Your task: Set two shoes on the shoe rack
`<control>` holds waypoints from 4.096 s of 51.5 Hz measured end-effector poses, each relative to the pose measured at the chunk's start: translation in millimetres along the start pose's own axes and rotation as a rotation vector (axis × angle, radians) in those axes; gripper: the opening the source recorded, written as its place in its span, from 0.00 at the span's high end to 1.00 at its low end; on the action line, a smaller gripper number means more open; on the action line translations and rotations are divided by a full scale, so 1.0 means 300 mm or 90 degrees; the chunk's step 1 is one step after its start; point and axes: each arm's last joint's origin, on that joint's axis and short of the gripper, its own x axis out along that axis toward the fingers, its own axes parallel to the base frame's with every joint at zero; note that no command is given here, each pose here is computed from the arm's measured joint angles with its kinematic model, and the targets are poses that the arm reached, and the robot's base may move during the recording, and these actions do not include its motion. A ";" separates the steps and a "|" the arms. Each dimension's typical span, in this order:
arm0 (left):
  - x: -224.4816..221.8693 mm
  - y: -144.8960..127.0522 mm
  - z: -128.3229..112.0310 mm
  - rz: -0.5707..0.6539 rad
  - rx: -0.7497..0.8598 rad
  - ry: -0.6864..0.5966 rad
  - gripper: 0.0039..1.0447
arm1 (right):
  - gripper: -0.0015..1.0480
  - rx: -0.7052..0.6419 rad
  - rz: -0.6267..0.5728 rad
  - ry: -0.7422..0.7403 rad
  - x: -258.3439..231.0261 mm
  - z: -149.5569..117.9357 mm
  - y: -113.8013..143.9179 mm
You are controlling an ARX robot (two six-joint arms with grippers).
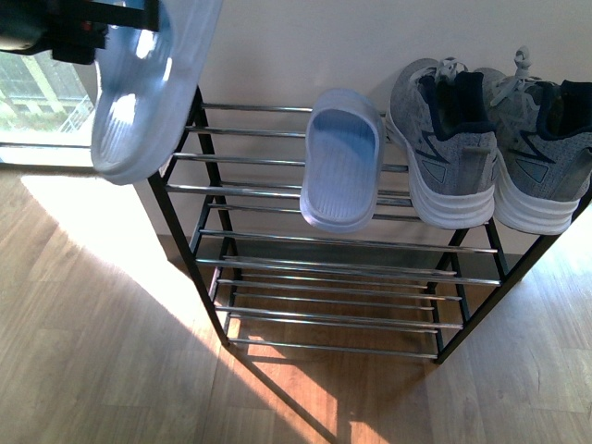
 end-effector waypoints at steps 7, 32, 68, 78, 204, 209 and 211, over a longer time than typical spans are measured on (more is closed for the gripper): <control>0.121 -0.032 0.001 0.028 0.004 0.043 0.98 | 0.09 0.000 0.000 0.000 0.000 0.000 0.000; 0.472 -0.171 -0.148 0.033 0.071 0.197 0.89 | 0.09 0.000 0.000 0.000 0.000 0.000 0.000; -0.215 0.077 -0.080 0.093 -0.071 -0.084 0.09 | 0.09 0.000 0.000 0.000 0.000 0.000 0.000; -0.357 0.175 -0.142 0.141 -0.144 -0.112 0.09 | 0.09 0.000 0.000 0.000 0.000 0.000 0.000; -0.791 0.112 -0.386 0.095 -0.075 -0.243 0.99 | 0.09 0.000 0.001 0.000 0.000 0.000 0.000; -0.791 0.112 -0.386 0.095 -0.075 -0.243 0.99 | 0.09 0.000 0.000 0.000 0.000 0.000 0.000; -0.791 0.112 -0.386 0.095 -0.074 -0.243 0.99 | 0.09 0.000 0.000 0.000 0.000 0.000 0.000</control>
